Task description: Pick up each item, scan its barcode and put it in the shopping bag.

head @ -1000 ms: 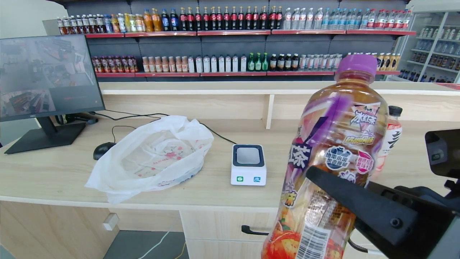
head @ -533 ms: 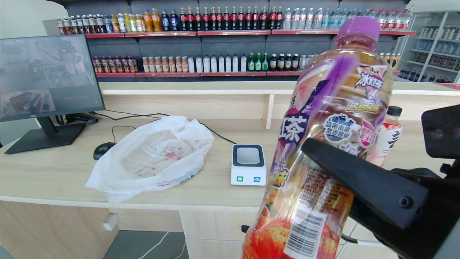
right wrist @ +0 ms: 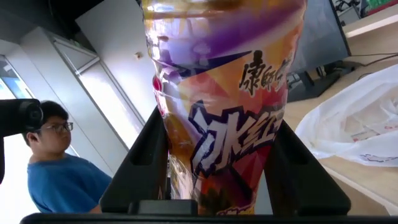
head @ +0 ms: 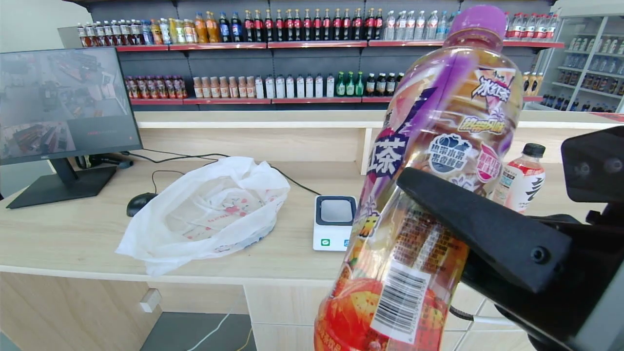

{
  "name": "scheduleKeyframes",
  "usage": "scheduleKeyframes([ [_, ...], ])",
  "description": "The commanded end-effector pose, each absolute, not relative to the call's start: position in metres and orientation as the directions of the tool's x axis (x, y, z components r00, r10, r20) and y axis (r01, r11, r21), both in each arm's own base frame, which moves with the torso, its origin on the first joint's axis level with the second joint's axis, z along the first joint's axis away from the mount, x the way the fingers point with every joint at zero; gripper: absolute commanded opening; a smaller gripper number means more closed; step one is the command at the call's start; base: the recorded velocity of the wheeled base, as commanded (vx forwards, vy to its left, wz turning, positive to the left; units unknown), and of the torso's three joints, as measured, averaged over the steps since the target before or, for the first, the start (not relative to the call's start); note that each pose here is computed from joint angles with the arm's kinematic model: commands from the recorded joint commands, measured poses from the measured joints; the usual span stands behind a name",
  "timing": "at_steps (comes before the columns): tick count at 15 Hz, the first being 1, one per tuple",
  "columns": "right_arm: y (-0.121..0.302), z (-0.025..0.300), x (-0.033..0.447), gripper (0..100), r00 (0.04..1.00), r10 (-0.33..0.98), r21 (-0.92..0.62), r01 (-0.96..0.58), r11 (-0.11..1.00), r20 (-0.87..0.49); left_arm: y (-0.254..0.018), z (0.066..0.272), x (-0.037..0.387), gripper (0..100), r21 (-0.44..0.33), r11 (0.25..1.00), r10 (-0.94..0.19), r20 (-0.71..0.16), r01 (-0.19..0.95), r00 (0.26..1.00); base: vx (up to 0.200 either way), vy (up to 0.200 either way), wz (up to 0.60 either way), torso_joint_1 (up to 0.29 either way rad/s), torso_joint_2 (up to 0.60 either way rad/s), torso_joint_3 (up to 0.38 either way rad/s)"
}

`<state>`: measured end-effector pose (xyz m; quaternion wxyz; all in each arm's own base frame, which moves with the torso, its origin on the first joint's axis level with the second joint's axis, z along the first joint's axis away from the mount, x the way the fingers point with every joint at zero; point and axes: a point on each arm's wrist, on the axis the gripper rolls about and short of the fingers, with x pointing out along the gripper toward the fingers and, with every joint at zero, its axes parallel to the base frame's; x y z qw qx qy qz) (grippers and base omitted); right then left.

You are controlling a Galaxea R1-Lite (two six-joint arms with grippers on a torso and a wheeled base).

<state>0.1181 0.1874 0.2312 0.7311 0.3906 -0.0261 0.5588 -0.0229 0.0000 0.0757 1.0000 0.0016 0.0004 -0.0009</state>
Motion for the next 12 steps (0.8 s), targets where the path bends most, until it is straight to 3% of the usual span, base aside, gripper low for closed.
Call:
scheduleKeyframes([
  [1, 0.187, 0.232, 0.118, 0, 0.372, 0.795, 0.540, -0.839, 0.067, 0.479, 0.000, 0.076, -0.023, 100, 0.003, 1.000, -0.002, 0.000, 0.002, 1.000, 0.000, 0.000, 0.00, 0.000, 0.00, 0.000],
  [8, 0.194, 0.231, 0.122, 0, 0.368, 0.801, 0.495, -0.862, 0.105, 0.472, 0.000, 0.076, -0.023, 100, 0.003, 1.000, -0.002, 0.000, 0.002, 1.000, 0.000, 0.000, 0.00, 0.000, 0.00, 0.000],
  [12, 0.187, 0.226, 0.129, 0, 0.398, 0.797, 0.437, -0.879, 0.191, 0.453, 0.000, 0.076, -0.023, 100, 0.003, 1.000, -0.002, 0.000, 0.002, 1.000, 0.000, 0.000, 0.00, 0.000, 0.00, 0.000],
])
